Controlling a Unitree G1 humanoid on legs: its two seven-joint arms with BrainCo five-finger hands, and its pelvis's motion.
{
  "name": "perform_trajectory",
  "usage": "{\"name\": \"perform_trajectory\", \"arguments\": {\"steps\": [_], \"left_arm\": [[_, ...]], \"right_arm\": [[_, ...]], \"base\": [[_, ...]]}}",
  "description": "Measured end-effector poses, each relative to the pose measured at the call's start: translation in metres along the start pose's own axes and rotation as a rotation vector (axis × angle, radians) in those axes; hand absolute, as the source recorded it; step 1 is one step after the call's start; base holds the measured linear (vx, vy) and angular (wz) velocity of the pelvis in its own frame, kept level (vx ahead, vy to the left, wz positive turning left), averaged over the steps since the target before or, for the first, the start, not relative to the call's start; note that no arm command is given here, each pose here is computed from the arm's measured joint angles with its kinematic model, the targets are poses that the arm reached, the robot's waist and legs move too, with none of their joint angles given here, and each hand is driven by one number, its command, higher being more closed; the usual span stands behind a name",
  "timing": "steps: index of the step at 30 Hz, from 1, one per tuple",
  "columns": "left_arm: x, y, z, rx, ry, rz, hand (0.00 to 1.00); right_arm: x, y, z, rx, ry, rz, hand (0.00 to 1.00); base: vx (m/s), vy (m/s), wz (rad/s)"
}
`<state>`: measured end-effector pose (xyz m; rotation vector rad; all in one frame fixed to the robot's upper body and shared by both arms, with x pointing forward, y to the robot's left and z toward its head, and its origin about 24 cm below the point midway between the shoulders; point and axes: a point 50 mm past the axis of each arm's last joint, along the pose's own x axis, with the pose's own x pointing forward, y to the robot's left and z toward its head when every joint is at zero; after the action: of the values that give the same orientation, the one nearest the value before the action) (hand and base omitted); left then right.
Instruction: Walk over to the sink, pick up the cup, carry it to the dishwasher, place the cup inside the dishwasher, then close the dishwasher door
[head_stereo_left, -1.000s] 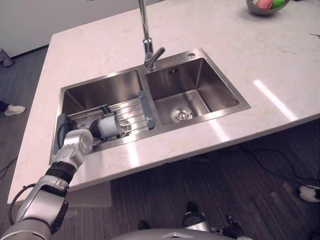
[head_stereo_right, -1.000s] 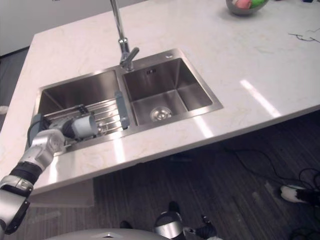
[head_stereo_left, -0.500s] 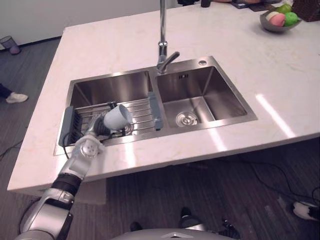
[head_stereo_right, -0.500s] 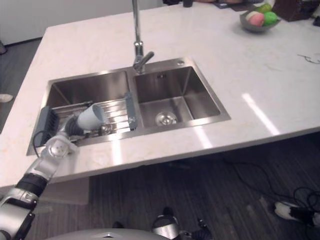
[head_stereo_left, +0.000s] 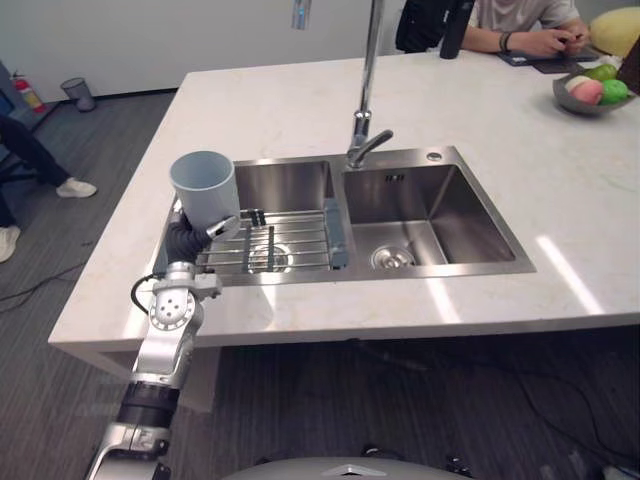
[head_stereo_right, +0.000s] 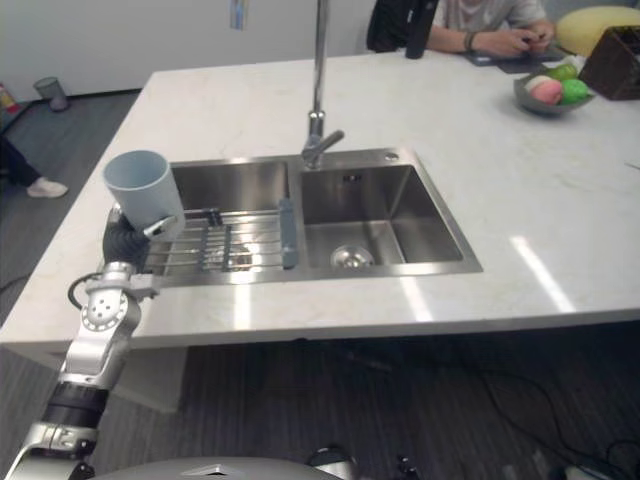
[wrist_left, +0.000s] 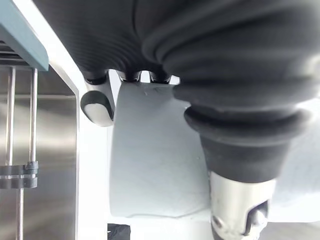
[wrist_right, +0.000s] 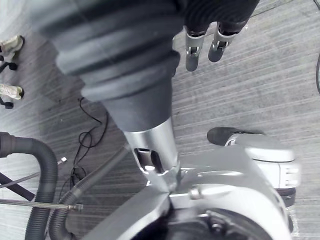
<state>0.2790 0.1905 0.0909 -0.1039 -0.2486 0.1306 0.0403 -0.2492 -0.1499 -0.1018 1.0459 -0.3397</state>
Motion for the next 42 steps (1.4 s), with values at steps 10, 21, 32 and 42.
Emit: {"name": "perform_trajectory", "arguments": {"steps": [10, 21, 32, 42], "left_arm": [[-0.025, 0.027, 0.005, -0.072, -0.025, 0.063, 1.0], [-0.041, 0.026, 0.015, -0.227, -0.117, 0.094, 1.0], [-0.04, 0.015, 0.008, -0.301, -0.095, -0.005, 1.0], [-0.064, 0.01, 0.021, -0.412, -0.148, 0.013, 1.0]], "right_arm": [[0.0, 0.008, 0.005, 0.056, -0.038, -0.073, 0.0], [0.002, 0.019, 0.013, 0.115, -0.078, -0.044, 0.0], [-0.011, 0.017, -0.018, 0.413, -0.012, 0.018, 0.0], [0.009, 0.009, 0.016, 0.364, -0.068, 0.038, 0.0]], "base": [[-0.01, 0.008, 0.14], [0.0, 0.005, -0.09], [0.03, -0.015, 0.0], [-0.08, -0.041, 1.65]]}}
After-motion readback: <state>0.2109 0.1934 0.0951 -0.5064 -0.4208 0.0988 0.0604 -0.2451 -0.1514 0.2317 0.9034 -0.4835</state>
